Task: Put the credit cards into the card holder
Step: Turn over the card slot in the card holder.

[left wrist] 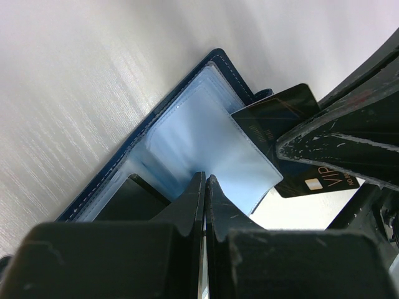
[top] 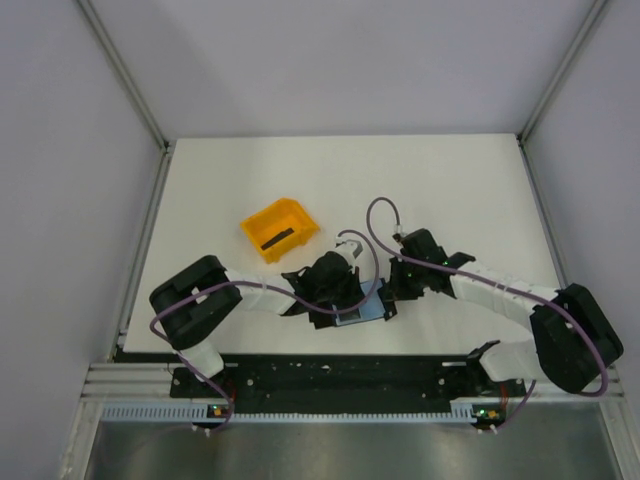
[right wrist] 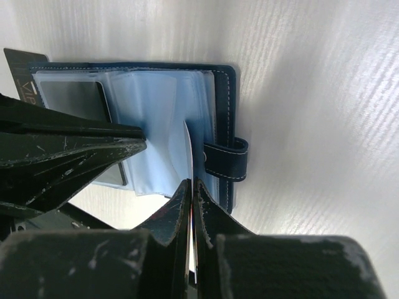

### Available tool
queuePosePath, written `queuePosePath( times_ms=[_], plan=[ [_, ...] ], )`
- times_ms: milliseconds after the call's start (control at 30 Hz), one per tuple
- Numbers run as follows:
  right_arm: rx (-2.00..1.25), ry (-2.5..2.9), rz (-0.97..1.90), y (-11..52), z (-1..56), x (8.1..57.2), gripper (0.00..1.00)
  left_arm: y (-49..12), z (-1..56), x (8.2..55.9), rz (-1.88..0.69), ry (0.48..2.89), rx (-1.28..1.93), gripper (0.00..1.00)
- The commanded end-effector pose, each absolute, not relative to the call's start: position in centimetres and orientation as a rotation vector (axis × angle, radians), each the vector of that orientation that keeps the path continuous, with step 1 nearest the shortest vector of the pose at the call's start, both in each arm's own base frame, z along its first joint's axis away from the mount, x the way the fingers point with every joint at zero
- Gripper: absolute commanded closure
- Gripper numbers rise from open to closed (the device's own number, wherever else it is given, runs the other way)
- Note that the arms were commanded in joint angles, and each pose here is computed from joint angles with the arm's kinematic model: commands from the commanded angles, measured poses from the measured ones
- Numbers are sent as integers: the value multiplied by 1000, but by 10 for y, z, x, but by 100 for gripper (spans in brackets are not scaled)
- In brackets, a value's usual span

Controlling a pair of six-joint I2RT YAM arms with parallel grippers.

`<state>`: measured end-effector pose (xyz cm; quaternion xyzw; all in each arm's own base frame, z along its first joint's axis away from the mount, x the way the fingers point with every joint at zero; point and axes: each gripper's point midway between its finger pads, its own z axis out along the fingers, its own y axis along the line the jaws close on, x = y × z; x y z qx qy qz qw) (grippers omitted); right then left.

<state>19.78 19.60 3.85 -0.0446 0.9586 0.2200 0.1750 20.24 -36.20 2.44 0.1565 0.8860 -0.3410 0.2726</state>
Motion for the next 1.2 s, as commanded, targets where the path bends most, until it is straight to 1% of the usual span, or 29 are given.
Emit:
queuePosePath(
  times_ms=[0, 333, 467, 600, 867, 1033, 1167],
  plan=[
    [-131, 2718, 642, 201, 34, 203, 100, -322, -18, 181, -729, 2548, 459, 100],
    [-163, 2626, 820, 219, 51, 201, 100, -322, -17, 182, -732, 2547, 452, 100],
    [-177, 2629, 877, 226, 49, 199, 100, -329, -5, 182, -794, 2506, 448, 100],
    [-164, 2626, 899, 228, 46, 199, 100, -340, 17, 185, -875, 2439, 438, 100],
    [-194, 2560, 1012, 241, 60, 198, 100, -354, 66, 190, -998, 2301, 441, 100],
    [-208, 2516, 1090, 248, 70, 197, 100, -354, 88, 192, -1028, 2240, 435, 100],
    [-235, 2478, 1159, 255, 82, 195, 100, -343, 100, 197, -990, 2208, 400, 100]
  ],
)
